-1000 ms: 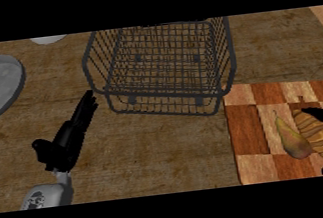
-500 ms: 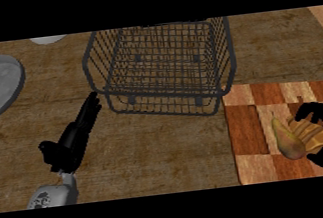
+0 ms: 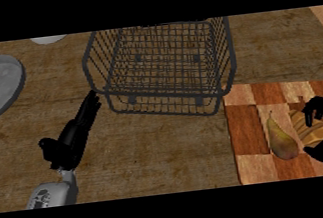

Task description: Pick the croissant from the cutting board and place it in the tiered basket

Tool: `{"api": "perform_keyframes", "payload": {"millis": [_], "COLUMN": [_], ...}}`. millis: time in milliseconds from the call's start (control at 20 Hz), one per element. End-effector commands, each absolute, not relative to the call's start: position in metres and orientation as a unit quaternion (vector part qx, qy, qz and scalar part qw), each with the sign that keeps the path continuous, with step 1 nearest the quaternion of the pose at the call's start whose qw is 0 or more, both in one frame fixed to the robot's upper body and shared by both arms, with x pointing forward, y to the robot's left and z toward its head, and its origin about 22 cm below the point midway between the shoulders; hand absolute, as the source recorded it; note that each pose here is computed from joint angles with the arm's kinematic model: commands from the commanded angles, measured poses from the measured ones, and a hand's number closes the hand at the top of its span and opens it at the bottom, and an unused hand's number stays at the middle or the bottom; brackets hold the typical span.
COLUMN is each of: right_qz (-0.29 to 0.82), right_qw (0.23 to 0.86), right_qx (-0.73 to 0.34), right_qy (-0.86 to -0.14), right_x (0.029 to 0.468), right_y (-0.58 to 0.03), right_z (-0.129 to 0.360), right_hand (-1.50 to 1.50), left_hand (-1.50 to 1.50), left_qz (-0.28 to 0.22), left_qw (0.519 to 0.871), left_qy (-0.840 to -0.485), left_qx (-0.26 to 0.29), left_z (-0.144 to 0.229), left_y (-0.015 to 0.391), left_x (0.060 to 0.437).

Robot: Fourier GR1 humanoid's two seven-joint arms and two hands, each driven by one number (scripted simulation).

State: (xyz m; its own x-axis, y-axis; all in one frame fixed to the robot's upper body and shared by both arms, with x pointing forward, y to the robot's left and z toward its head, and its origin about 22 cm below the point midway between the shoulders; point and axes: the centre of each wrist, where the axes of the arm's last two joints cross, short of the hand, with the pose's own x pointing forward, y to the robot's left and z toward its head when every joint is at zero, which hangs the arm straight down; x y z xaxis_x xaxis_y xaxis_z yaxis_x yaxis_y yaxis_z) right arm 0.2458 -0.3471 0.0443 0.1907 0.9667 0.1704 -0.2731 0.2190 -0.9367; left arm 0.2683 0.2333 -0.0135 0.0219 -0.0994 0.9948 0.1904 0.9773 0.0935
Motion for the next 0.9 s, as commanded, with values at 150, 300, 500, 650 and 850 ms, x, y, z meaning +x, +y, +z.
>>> {"api": "perform_keyframes", "payload": {"millis": [150,300,500,650,850], "right_qz": [0.415,0.352,0.285,0.283,0.284], "right_qw": [0.640,0.656,0.622,0.588,0.587], "right_qx": [-0.472,-0.394,-0.348,-0.348,-0.351], "right_qy": [-0.443,-0.538,-0.641,-0.673,-0.672], "right_x": [0.247,0.259,0.263,0.254,0.256], "right_y": [-0.367,-0.347,-0.338,-0.312,-0.286], "right_z": [0.060,0.096,0.137,0.167,0.219], "right_hand": [1.50,1.50,1.50,1.50,1.50], "left_hand": [0.00,0.00,0.00,0.00,0.00], "left_qz": [-0.098,-0.098,-0.091,-0.104,-0.101], "left_qw": [0.716,0.715,0.718,0.719,0.718], "left_qy": [-0.691,-0.692,-0.689,-0.687,-0.688], "left_qx": [-0.035,-0.031,-0.031,-0.024,-0.038], "left_z": [-0.027,-0.028,-0.026,-0.027,-0.020], "left_y": [0.242,0.235,0.236,0.250,0.231], "left_x": [0.264,0.260,0.267,0.272,0.256]}}
